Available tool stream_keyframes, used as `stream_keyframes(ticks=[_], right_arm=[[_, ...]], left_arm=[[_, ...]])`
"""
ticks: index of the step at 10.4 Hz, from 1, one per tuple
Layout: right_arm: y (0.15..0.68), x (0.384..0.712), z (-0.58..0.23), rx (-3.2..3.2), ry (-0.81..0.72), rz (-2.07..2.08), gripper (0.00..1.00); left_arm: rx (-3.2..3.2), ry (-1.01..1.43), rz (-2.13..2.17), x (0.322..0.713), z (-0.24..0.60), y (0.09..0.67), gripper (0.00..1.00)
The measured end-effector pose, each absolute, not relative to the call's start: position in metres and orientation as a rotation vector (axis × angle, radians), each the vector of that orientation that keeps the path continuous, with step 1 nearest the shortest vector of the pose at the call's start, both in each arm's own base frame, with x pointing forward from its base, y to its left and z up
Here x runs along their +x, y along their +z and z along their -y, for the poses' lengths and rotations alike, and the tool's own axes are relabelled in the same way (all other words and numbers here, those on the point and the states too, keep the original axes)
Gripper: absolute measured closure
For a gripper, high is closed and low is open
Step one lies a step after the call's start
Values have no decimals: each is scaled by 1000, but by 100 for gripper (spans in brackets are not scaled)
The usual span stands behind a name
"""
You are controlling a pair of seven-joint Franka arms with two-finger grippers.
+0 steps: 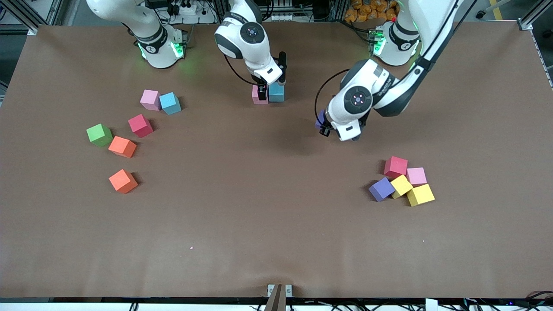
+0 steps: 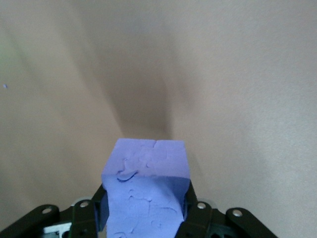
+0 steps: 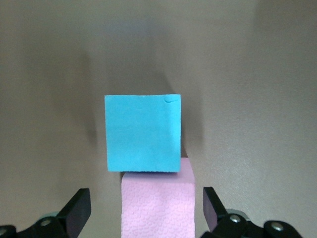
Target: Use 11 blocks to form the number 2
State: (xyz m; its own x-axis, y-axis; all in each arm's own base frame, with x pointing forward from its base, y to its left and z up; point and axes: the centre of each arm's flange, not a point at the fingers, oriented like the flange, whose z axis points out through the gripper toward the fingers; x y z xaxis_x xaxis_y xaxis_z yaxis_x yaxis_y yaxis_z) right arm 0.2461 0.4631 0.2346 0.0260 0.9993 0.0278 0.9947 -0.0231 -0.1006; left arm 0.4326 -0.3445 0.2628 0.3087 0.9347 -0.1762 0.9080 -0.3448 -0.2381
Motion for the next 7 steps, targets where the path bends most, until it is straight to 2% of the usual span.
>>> stream_keyframes(ticks=[2,3,7], right_arm=[[248,256,-454,-2212,108,2117,0],[261,271,-442,-2253,132,2089,0],[307,360,-354,-2422,199,1933,0]], left_arm=[[-2441,415,1850,417,355,256,41],[-2432,413,1884,408,360,251,41],[-2389,423,1994,368,390,249,42]])
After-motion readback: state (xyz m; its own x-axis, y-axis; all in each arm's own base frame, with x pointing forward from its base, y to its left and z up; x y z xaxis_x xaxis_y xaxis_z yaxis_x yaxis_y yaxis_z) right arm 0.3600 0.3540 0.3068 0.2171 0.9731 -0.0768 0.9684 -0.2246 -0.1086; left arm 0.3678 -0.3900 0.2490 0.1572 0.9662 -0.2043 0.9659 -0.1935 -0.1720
